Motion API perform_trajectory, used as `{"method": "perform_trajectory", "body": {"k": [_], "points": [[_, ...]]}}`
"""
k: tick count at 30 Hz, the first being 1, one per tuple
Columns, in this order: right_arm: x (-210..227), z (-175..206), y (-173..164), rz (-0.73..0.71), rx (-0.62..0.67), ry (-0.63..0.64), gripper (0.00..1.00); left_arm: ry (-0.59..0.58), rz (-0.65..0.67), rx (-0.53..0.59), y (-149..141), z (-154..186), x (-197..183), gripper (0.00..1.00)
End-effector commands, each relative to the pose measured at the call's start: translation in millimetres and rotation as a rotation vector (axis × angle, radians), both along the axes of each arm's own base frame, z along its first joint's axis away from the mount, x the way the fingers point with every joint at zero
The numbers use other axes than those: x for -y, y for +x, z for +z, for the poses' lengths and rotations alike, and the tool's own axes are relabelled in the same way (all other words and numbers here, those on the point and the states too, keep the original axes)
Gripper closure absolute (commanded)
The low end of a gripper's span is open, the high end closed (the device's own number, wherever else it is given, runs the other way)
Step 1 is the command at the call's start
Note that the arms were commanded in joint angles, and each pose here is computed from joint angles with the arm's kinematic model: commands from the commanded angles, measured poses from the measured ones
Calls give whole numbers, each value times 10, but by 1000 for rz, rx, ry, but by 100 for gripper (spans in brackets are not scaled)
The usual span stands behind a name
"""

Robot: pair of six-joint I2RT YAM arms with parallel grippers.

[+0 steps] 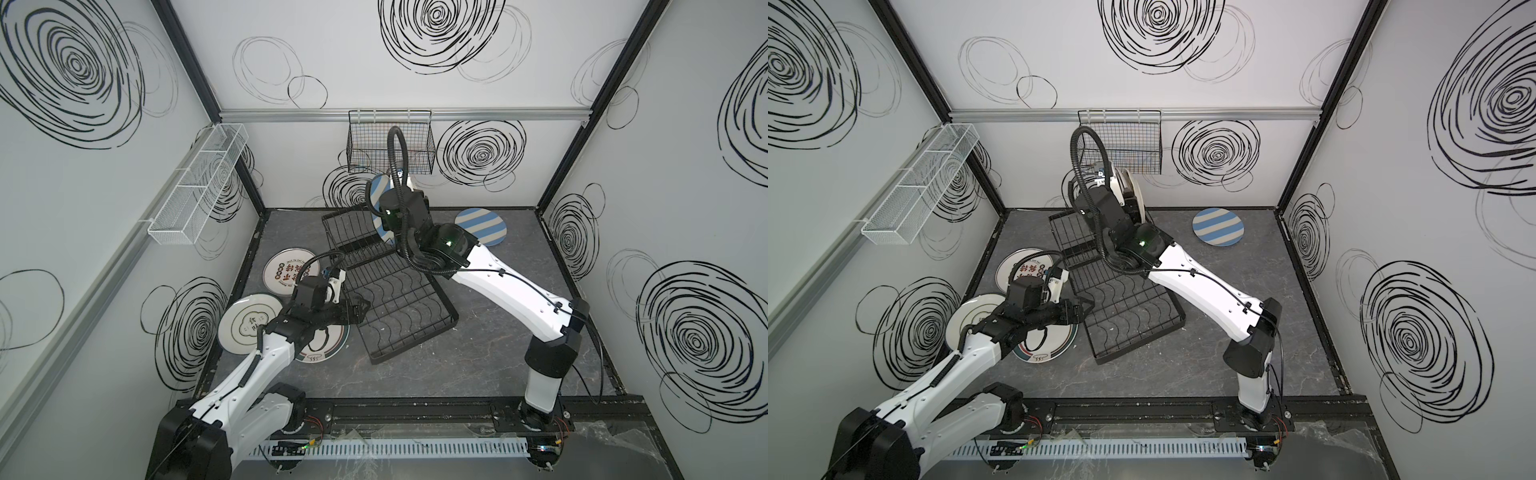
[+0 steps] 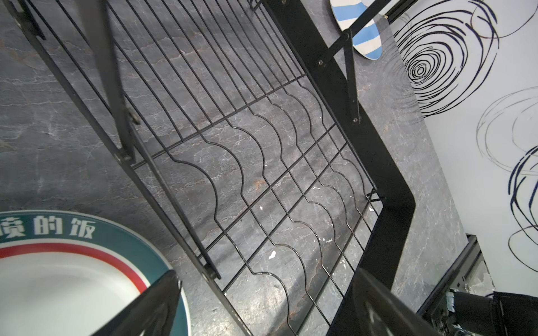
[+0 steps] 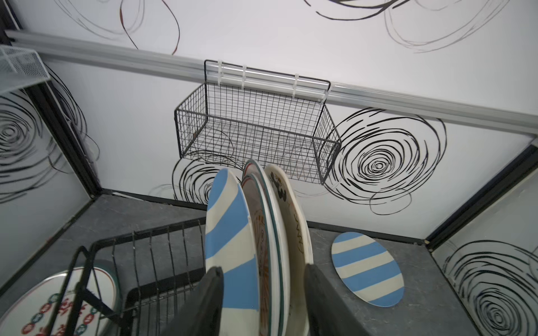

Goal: Load plates into a dish rack
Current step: Pick up the plate from the top-right of the table.

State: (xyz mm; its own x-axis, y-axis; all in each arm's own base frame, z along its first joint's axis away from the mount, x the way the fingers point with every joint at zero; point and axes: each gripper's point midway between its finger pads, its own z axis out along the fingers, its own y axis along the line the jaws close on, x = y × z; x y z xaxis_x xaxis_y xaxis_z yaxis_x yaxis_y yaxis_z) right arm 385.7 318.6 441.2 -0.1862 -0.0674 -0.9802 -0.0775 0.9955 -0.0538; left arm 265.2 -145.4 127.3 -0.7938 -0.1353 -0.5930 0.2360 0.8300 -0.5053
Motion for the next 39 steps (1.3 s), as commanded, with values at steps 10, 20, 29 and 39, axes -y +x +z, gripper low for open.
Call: {"method": "perform_trajectory", "body": {"k": [10, 20, 29, 39], "points": [[1897, -501, -31, -28, -76, 367, 30, 9, 38, 32, 107, 65, -62, 4], [2994, -2424, 128, -84, -299, 744, 28, -29, 88, -11, 120, -103, -71, 4], [3369, -3240, 642, -90, -498, 919, 23, -34, 129, -5, 148, -170, -111, 4], [3518, -3749, 1110, -109, -561, 1004, 22, -31, 159, 14, 171, -186, -161, 4]]}}
